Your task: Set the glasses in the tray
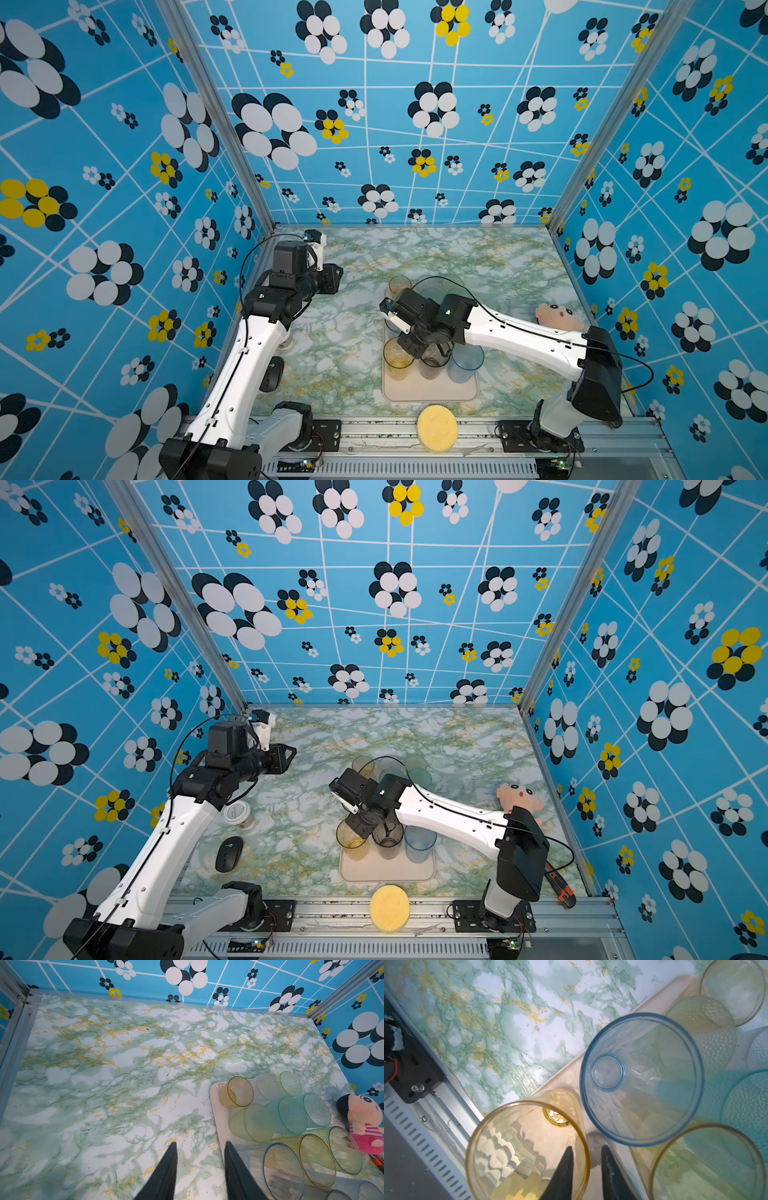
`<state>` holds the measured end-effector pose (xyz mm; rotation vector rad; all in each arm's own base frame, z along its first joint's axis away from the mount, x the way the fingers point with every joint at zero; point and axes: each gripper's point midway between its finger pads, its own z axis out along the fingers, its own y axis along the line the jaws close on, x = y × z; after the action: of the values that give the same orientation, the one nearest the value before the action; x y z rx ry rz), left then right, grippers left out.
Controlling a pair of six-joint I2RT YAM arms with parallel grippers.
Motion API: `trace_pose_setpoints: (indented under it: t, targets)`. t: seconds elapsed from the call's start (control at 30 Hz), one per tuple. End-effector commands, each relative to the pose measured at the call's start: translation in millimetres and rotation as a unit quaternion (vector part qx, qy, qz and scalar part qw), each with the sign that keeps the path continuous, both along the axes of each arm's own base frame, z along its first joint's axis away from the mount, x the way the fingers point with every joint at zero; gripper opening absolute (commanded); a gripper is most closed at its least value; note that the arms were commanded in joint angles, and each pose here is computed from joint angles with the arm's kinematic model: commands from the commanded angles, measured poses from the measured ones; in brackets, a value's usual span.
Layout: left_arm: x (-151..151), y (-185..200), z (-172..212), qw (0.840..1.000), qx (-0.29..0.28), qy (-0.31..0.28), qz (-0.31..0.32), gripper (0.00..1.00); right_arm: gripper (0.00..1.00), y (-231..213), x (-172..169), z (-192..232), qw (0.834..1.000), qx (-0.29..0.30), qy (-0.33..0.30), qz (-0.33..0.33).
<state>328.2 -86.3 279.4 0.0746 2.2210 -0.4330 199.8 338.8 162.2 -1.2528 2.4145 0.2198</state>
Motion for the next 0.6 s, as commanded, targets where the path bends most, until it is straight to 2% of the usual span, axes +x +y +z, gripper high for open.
trace_pose_setpoints:
  t: [0.0, 0.17, 0.3, 0.43, 0.47, 0.57]
  targets:
    - [1.4, -2.5, 1.4, 1.0, 0.004, -0.006, -0.008, 0.39, 0.27, -11.3, 2.9, 22.9, 0.999, 0.026, -0.017, -0.02]
    - [2.8, -3.0, -0.1, 1.0, 0.002, -0.02, -0.009, 0.39, 0.31, -27.2, 12.3, 55.1, 0.995, 0.076, -0.045, -0.052]
    - [3.8, -1.9, -0.1, 0.999, -0.001, -0.048, -0.007, 0.41, 0.36, -58.7, 33.2, 77.1, 0.985, 0.103, -0.085, -0.113]
    - [5.2, 0.4, -0.6, 0.997, 0.0, -0.076, -0.002, 0.42, 0.39, -105.2, 59.7, 90.2, 0.964, 0.134, -0.114, -0.198]
    - [5.8, 0.2, -0.4, 0.997, -0.001, -0.083, -0.002, 0.47, 0.4, -117.5, 65.8, 91.5, 0.958, 0.143, -0.119, -0.219]
    - [9.7, 3.6, -6.0, 0.996, 0.0, -0.092, 0.008, 0.51, 0.49, -163.3, 87.1, 90.7, 0.932, 0.162, -0.135, -0.296]
